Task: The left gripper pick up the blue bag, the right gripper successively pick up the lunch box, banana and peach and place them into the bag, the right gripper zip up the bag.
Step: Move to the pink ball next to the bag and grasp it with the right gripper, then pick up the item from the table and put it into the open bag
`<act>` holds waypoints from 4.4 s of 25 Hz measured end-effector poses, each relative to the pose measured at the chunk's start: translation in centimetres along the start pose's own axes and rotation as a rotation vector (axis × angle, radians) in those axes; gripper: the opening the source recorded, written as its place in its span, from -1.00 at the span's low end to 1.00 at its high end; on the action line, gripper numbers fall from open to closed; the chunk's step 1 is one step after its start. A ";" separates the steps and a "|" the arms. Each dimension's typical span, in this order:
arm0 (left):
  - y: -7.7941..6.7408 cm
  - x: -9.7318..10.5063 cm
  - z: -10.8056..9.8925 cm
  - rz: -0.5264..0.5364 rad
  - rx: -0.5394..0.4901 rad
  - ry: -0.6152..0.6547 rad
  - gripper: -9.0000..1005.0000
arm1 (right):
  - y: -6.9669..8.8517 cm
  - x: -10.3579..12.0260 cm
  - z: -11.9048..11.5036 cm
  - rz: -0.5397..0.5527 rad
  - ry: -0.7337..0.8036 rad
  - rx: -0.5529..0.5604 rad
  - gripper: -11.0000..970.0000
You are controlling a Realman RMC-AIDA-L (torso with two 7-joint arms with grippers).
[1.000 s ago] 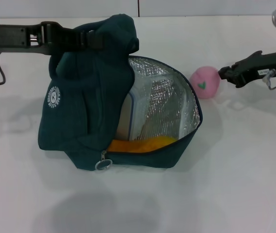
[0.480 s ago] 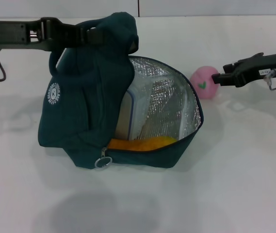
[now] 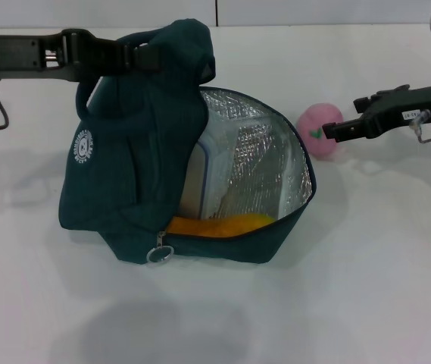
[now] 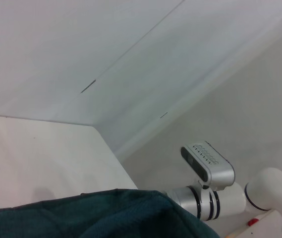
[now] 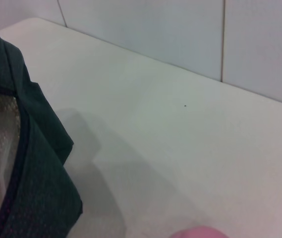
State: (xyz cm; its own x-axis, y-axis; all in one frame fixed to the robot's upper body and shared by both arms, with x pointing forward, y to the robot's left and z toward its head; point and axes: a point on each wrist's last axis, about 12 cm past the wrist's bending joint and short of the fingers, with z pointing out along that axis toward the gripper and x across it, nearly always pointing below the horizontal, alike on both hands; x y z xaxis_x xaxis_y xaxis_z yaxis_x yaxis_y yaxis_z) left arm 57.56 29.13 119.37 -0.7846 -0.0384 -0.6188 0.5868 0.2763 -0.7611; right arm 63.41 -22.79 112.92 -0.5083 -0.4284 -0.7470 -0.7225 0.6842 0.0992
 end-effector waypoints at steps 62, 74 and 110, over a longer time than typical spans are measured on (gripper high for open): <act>0.0 -0.2 -0.2 0.026 -0.001 -0.018 -0.92 | 0.0 -1.3 -5.3 -0.003 -0.341 -0.013 -0.83; 1.0 0.5 -0.6 -0.018 -0.011 -0.047 -0.92 | 2.8 -2.6 -6.4 0.035 -0.553 -0.458 -0.91; 1.4 2.0 -1.9 -0.056 -0.028 -0.074 -0.92 | 7.5 -1.4 -0.8 0.037 -0.342 -0.656 -0.23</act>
State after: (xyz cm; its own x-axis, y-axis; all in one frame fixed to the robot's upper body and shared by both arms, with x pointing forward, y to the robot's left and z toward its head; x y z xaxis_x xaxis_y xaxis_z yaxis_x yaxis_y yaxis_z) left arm 56.42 31.31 117.40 -0.7983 -0.1249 -0.5892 0.5361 0.2983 -0.7897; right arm 58.28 -17.52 115.22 -0.4403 -0.1309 -0.8883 -0.8940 0.1557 0.4202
